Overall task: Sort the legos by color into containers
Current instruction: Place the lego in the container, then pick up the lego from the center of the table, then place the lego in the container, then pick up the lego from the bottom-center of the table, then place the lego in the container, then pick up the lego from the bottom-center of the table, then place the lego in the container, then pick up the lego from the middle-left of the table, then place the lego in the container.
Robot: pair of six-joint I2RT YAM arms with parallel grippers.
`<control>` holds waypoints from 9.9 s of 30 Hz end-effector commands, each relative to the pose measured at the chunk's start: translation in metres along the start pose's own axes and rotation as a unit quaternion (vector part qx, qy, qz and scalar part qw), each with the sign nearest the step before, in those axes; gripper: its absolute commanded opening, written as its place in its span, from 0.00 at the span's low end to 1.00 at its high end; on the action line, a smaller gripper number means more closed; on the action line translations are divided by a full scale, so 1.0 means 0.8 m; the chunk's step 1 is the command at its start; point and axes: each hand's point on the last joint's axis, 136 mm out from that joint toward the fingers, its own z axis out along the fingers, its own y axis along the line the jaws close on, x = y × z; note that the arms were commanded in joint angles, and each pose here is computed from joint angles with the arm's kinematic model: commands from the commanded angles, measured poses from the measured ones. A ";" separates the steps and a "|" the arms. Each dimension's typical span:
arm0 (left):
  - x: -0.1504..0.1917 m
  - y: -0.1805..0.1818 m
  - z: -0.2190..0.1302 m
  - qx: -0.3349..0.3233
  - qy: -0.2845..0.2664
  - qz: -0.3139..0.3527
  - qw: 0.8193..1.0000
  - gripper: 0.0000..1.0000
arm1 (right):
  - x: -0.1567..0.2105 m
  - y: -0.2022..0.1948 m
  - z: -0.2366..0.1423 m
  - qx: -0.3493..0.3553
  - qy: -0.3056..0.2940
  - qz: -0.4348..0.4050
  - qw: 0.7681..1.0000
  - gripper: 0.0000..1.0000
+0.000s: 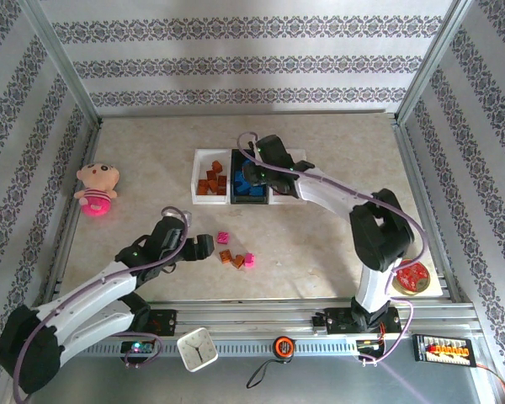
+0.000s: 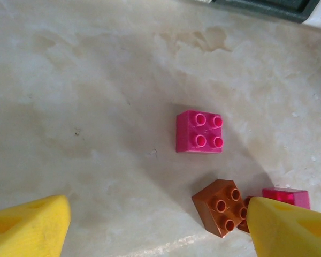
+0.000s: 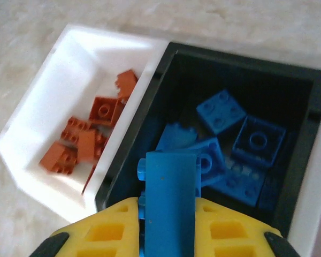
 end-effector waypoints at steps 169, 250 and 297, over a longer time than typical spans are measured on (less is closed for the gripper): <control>-0.023 -0.042 -0.048 0.090 -0.089 -0.013 0.992 1.00 | 0.307 0.128 -0.088 -0.143 0.178 -0.203 0.952 0.82; 0.047 -0.095 0.072 0.003 0.038 0.136 0.990 0.66 | 0.124 -0.008 -0.151 0.008 -0.063 0.019 0.998 0.77; -0.262 -0.011 0.115 -0.091 -0.102 0.012 0.991 0.41 | 0.152 -0.065 -0.181 0.050 -0.086 0.064 0.993 0.80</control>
